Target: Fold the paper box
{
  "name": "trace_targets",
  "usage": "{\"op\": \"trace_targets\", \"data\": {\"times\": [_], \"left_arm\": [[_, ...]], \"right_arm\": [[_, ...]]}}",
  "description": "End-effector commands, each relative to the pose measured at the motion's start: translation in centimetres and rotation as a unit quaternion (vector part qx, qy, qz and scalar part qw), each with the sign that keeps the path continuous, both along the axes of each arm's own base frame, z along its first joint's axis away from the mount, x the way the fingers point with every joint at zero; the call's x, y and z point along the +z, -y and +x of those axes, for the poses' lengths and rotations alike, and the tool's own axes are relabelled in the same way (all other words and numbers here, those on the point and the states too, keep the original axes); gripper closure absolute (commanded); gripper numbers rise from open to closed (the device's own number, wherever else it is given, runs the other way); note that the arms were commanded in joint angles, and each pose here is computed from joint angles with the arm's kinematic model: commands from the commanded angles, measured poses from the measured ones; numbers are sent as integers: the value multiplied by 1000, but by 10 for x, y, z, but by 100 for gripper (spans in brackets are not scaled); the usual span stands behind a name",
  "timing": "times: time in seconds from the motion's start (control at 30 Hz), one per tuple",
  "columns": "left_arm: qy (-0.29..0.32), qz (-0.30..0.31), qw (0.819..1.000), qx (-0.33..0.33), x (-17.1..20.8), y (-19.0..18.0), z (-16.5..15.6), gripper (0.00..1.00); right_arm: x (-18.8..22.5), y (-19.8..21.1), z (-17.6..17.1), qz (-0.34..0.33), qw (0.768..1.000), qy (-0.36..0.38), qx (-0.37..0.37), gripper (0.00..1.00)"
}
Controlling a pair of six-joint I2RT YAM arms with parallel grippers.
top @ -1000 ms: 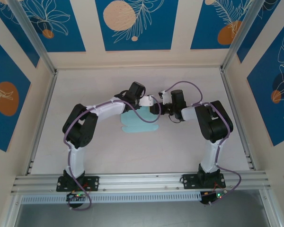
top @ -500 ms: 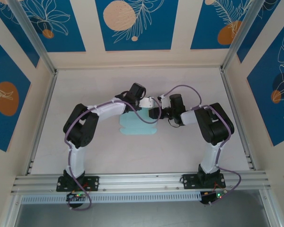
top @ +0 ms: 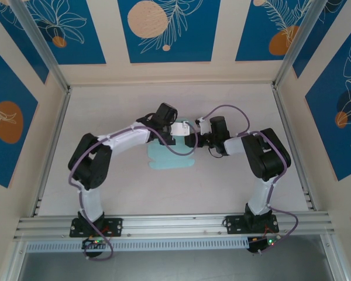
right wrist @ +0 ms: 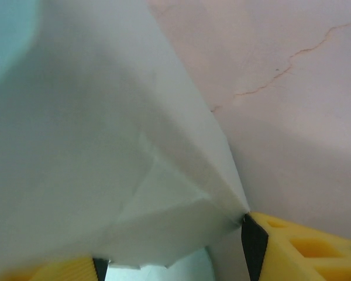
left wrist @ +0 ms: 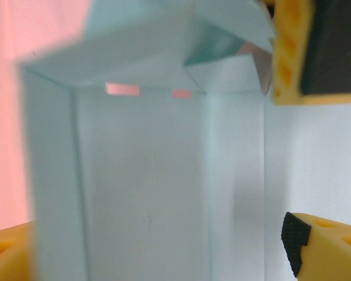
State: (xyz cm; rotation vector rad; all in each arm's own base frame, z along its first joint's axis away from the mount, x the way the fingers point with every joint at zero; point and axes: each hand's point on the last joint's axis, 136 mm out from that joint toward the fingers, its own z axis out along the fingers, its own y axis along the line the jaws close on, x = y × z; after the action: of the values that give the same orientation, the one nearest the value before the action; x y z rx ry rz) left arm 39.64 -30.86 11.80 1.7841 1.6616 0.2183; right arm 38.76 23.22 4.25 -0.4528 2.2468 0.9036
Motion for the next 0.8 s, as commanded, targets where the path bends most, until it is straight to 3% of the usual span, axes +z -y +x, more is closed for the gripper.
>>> {"op": "trace_targets", "data": {"times": [0.0, 0.2, 0.3, 0.47, 0.6, 0.77], "left_arm": [[-32, -59, 997, -36, 33, 14, -32, 8], [-40, -71, 996, -26, 41, 12, -35, 9], [-20, -87, 996, -1, 51, 13, -24, 17], [-1, -96, 991, 94, 69, -1, 10, 30], [-40, -120, 968, 218, 79, -32, 44, 31], [-120, -188, 916, 332, 76, -70, 79, 26]], "right_arm": [[13, -5, 6, -6, 1000, 27, 10, 39], [15, -9, 7, -8, 999, 31, 16, 39], [16, -10, 7, -11, 999, 33, 18, 41], [26, -12, 6, -20, 999, 32, 11, 42], [56, -8, 9, -42, 998, 37, -1, 40], [82, 5, 21, -88, 996, 7, -33, 40]]}}
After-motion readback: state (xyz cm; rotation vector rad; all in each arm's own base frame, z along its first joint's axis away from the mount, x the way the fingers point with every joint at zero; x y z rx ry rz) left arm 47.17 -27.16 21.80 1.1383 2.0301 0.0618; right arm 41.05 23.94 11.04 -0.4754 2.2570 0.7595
